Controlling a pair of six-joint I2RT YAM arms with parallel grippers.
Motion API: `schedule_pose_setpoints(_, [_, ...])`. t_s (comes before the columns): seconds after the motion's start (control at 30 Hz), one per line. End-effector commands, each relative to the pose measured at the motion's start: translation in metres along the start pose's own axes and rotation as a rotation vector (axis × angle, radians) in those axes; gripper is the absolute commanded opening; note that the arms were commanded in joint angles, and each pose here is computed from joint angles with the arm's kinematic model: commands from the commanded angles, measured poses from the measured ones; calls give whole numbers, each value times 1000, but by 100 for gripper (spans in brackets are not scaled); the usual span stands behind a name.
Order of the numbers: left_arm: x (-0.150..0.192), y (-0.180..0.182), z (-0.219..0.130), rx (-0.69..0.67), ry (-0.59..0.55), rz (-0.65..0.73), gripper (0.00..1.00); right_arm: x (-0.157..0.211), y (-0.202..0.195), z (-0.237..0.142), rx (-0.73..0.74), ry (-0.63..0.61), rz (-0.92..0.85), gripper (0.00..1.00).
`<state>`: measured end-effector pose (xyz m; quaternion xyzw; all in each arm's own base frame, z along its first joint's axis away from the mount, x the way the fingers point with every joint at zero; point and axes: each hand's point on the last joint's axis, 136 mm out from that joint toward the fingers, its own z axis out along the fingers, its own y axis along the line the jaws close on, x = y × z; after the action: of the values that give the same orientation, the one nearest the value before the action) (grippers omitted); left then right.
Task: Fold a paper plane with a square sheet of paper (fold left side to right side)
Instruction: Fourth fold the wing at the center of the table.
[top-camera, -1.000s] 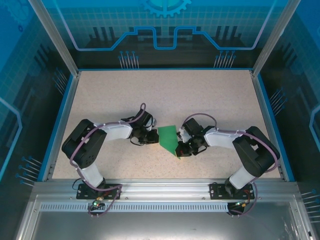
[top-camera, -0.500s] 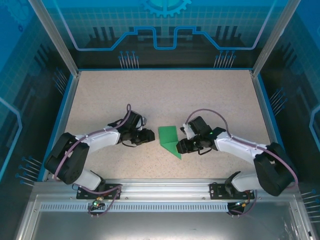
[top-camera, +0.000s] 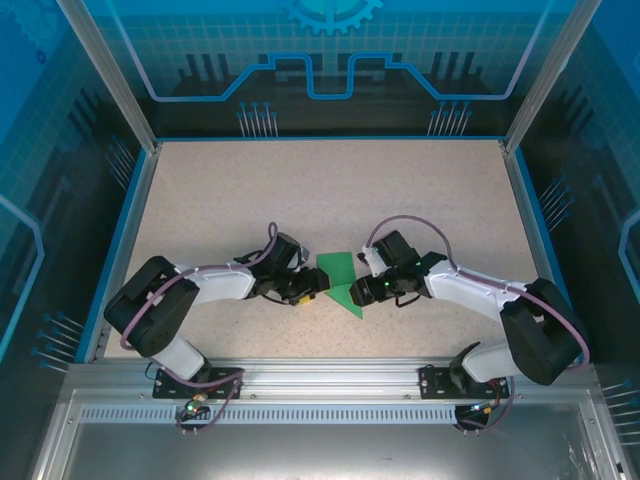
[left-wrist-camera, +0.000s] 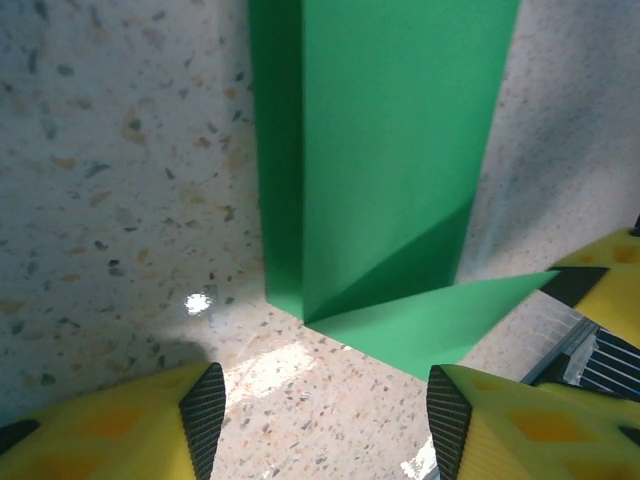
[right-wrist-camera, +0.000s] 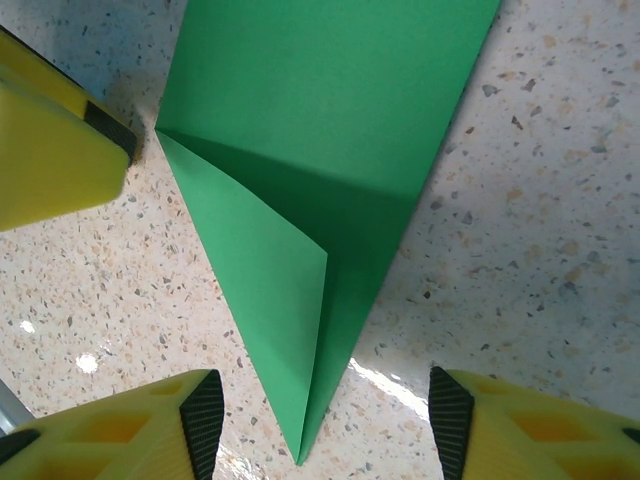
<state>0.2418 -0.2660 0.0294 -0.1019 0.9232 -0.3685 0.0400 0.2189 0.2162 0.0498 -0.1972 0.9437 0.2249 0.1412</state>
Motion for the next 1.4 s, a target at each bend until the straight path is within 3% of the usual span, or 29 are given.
schedule_pose_setpoints(0.0, [-5, -16, 5, 53, 3, -11, 59, -8, 7, -11, 4, -40, -53, 60])
schedule_pose_setpoints(0.13, [-5, -22, 10, 83, 12, -8, 56, -1, 8, -13, -1, -47, -76, 61])
schedule_pose_setpoints(0.37, [-7, -28, 9, 90, 9, 5, 42, 7, 9, -14, 7, -52, -99, 61])
schedule_pose_setpoints(0.7, [-10, -44, -4, 118, -14, 25, 26, 10, 21, -9, 179, -112, -307, 64])
schedule_pose_setpoints(0.93, [-12, -56, -8, 138, -13, 27, 23, 5, 34, 10, 265, -103, -409, 63])
schedule_pose_setpoints(1.37, [-14, -63, -9, 147, -7, 28, 20, -1, 28, 33, 344, -59, -427, 53])
